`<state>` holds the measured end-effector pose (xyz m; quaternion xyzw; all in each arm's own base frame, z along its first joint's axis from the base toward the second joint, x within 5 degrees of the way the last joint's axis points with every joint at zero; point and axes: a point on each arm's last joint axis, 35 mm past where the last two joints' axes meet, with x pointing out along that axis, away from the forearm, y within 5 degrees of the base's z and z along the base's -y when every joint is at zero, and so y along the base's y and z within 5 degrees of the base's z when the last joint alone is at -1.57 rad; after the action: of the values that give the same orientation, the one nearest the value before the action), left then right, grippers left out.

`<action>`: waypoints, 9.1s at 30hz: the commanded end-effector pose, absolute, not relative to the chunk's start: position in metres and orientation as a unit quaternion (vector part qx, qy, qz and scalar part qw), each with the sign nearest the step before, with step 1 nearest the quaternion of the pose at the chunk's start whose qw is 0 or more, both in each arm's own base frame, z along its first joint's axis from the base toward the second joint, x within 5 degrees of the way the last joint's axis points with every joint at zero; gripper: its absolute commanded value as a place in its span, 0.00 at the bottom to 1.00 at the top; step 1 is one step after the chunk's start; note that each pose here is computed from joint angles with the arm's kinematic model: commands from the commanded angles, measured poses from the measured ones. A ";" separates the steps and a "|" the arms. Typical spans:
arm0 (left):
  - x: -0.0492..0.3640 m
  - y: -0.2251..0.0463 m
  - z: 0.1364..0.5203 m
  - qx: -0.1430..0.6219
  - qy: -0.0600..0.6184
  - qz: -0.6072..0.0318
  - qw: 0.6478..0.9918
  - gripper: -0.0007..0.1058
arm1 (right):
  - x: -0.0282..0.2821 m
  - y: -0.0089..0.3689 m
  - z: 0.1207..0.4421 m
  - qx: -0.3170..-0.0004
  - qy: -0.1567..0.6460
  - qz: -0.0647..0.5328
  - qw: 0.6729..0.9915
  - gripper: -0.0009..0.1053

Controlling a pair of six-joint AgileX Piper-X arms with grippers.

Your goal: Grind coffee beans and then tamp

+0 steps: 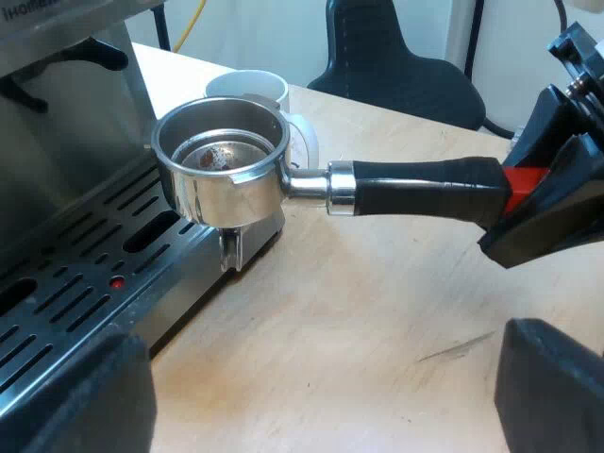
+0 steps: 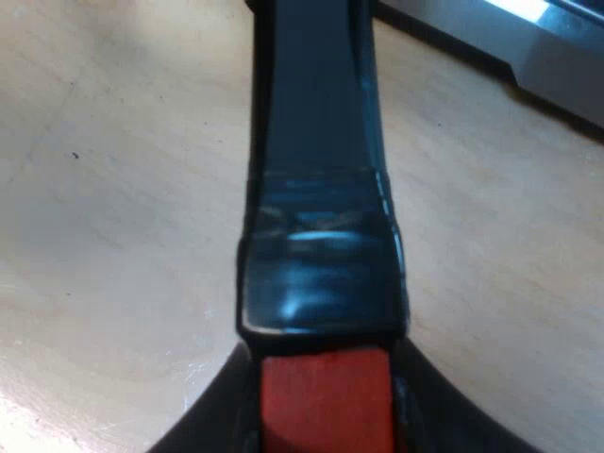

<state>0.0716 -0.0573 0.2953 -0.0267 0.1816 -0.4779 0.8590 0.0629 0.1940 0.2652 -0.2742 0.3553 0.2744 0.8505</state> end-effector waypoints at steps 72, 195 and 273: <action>0.067 -0.055 0.286 -0.032 0.230 -0.476 0.848 0.75 | 0.113 0.215 0.146 -0.257 0.363 0.379 0.812 0.01; 0.143 -0.075 0.221 0.004 0.345 -0.264 0.901 0.75 | 0.103 0.204 0.301 -0.200 0.190 0.476 0.835 0.63; 0.180 -0.063 0.200 -0.024 0.356 -0.274 0.893 0.01 | 0.103 0.203 0.301 -0.201 0.190 0.469 0.839 0.63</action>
<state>0.1840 -0.0634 0.1950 -0.0252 0.3625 -0.2705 0.8915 0.1033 0.2031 0.2958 -0.2026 0.2044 0.4661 0.8366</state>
